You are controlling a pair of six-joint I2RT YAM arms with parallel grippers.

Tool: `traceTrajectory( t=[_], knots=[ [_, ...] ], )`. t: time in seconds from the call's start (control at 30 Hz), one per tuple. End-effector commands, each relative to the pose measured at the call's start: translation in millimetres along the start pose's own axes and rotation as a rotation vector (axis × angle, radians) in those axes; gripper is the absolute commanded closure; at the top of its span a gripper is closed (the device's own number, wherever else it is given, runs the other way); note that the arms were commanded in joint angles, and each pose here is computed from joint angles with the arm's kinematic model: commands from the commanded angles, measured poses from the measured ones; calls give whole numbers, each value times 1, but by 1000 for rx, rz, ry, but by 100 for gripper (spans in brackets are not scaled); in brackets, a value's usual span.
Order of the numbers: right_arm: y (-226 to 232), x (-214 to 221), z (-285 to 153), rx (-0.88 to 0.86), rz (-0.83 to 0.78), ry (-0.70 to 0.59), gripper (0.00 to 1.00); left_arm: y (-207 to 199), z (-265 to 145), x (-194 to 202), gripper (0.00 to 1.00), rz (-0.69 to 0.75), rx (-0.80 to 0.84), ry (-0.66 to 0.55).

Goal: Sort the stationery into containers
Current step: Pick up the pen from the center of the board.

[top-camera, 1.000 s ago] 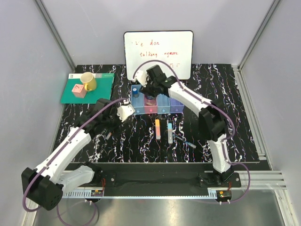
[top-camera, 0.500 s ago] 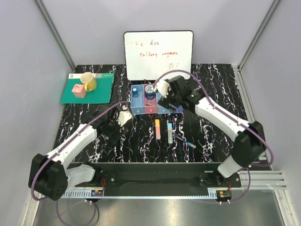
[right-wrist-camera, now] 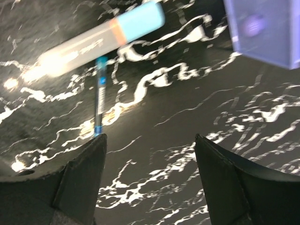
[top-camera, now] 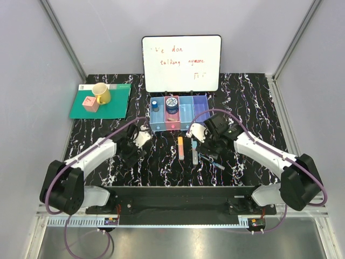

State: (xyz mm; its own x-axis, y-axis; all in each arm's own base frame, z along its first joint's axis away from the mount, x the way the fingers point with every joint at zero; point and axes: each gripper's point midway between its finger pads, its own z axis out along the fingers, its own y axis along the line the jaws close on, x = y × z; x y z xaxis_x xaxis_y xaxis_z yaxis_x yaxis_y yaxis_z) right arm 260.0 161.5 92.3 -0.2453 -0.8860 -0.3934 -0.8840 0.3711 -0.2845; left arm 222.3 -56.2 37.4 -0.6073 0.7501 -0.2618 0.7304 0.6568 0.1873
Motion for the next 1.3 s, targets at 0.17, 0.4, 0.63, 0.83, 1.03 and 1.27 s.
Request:
traceTrajectory(
  t=[0.17,0.4,0.63,0.83,1.03,1.27],
  knots=[
    [20,11,0,-49,-4,-24,20,15,20,-8,12,-45,24,-34],
    [27,21,5,-62,4,-4,24,22,33,-10,23,-87,82,-19],
    [34,29,10,-80,17,12,26,19,41,-9,49,-89,122,-6],
    [42,41,15,-96,16,36,27,13,41,-3,67,-100,142,14],
    [53,51,19,-125,34,56,26,10,39,1,93,-105,149,22],
    [59,54,26,-142,41,55,27,13,30,-8,100,-115,143,-5]
  ],
)
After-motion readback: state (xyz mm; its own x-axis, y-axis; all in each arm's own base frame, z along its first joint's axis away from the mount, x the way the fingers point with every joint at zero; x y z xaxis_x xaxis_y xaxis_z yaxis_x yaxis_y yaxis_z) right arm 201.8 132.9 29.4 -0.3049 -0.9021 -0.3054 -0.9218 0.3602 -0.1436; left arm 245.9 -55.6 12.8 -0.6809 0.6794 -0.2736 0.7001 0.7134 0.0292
